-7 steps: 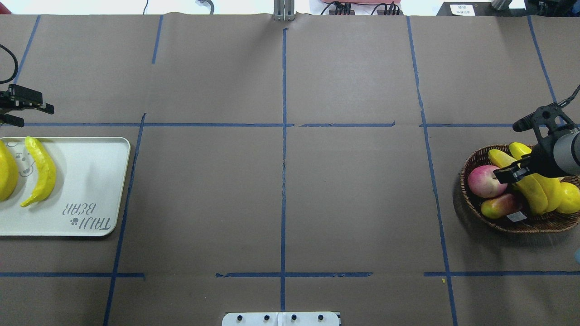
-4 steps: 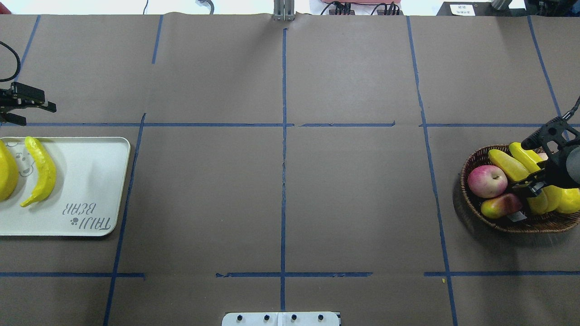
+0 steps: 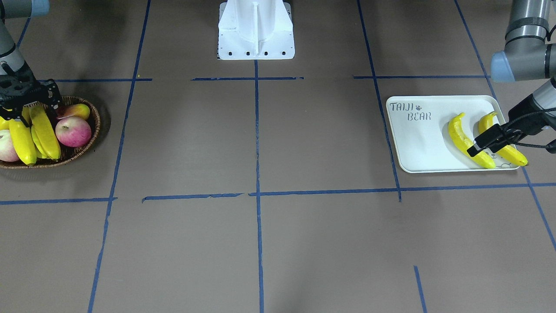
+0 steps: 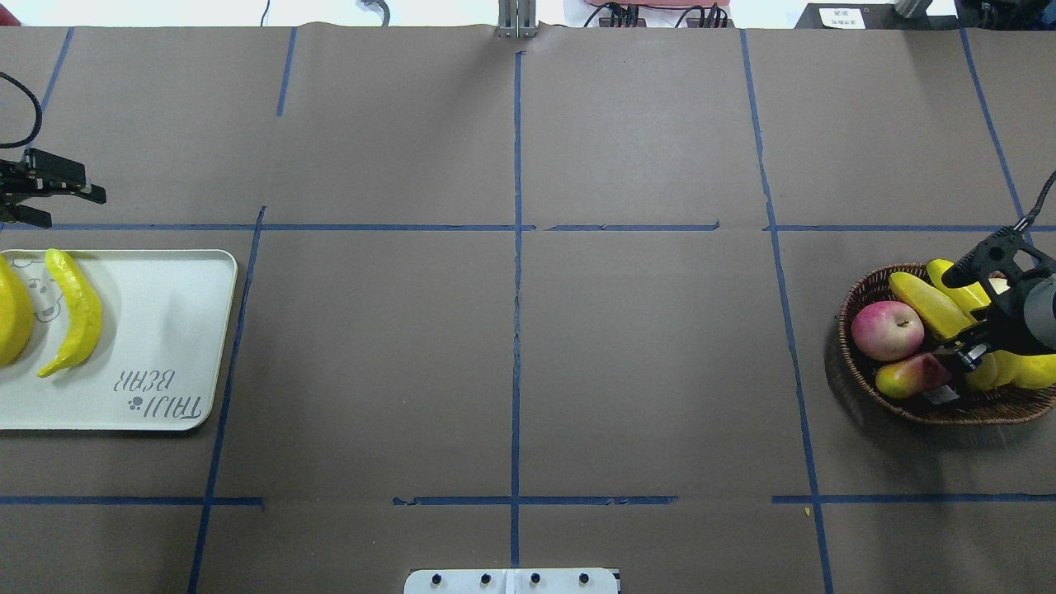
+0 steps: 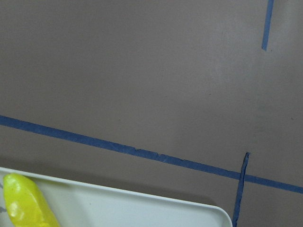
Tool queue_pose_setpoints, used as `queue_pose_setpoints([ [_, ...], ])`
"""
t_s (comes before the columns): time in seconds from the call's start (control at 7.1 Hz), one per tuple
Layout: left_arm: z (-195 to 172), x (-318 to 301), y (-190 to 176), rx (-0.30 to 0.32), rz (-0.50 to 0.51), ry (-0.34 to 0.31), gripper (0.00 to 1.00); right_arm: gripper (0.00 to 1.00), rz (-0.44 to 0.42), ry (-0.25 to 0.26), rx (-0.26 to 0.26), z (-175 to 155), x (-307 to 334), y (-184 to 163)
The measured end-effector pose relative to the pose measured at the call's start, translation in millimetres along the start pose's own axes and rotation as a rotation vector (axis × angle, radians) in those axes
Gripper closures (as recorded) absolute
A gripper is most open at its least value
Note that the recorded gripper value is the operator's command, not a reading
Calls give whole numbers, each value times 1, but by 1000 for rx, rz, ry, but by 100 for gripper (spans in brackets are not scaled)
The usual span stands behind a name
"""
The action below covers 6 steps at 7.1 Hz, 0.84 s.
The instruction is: Transfer all bananas from basket to plate
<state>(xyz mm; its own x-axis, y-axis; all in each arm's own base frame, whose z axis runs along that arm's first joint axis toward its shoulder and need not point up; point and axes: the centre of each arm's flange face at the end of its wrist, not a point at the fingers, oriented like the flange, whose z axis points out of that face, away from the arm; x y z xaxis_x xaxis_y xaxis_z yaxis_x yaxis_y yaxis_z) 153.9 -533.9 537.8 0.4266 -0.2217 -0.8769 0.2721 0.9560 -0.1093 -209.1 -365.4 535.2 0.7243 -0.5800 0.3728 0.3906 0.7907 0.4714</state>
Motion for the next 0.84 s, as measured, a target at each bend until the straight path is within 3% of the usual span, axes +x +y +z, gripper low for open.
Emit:
queue_pose_setpoints([
  [0.42, 1, 1, 0, -2, 2, 0, 0, 86, -14, -5, -28, 7, -5, 11],
  [0.56, 1, 2, 0, -2, 3, 1, 0, 97, -15, -4, -32, 7, -5, 12],
  [0.84, 1, 2, 1, -2, 3, 1, 0, 99, -20, -18, -28, 0, -6, 11],
])
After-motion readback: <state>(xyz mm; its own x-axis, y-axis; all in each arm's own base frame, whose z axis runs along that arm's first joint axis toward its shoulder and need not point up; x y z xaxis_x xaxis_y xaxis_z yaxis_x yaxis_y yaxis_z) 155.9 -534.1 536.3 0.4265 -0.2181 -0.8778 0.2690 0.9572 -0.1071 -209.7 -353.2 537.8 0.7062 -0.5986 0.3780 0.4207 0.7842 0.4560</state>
